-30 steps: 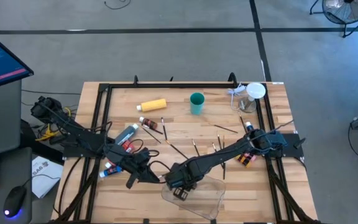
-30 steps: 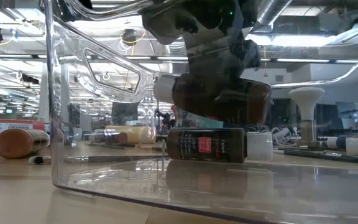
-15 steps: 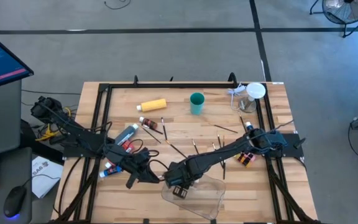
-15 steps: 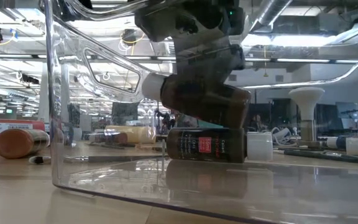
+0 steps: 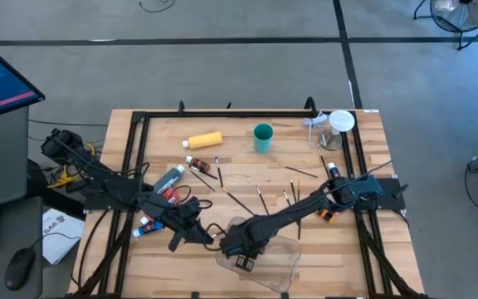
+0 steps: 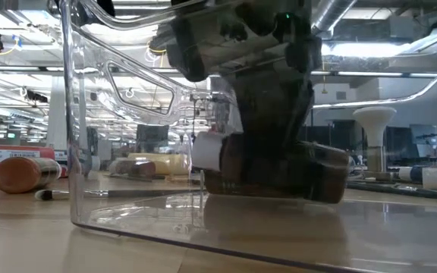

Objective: Pick & Place Paint Supplies
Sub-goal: Put the black paint bottle into the transparent bin

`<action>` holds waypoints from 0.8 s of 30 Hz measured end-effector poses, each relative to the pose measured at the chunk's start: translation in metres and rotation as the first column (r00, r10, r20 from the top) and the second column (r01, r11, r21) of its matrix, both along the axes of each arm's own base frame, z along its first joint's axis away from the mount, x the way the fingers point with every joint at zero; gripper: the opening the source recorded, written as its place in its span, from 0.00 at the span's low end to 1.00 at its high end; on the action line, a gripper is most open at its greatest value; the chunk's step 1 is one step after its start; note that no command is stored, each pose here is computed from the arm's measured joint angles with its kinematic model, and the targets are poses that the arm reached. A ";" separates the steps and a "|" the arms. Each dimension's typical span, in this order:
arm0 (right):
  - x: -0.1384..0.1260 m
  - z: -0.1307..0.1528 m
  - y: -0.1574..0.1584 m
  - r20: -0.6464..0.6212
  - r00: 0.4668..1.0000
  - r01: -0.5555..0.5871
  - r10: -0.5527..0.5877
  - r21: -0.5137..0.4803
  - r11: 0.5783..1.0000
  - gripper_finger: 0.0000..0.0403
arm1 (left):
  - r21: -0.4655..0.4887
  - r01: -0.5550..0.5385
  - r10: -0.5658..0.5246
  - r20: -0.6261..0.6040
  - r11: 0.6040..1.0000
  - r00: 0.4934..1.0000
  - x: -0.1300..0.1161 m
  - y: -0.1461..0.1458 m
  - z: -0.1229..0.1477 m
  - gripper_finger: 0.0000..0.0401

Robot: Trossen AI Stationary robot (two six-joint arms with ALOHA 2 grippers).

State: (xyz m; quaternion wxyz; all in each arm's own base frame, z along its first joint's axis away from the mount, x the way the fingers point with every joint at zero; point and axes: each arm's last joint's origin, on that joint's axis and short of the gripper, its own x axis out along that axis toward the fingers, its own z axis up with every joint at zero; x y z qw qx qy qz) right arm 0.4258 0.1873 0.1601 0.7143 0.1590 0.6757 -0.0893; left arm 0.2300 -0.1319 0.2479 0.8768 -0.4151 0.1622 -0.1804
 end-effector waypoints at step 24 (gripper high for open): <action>0.006 0.067 -0.007 0.026 1.000 -0.015 0.015 0.008 1.000 0.63 | -0.013 0.000 0.000 0.006 1.000 1.000 0.000 0.000 0.001 0.00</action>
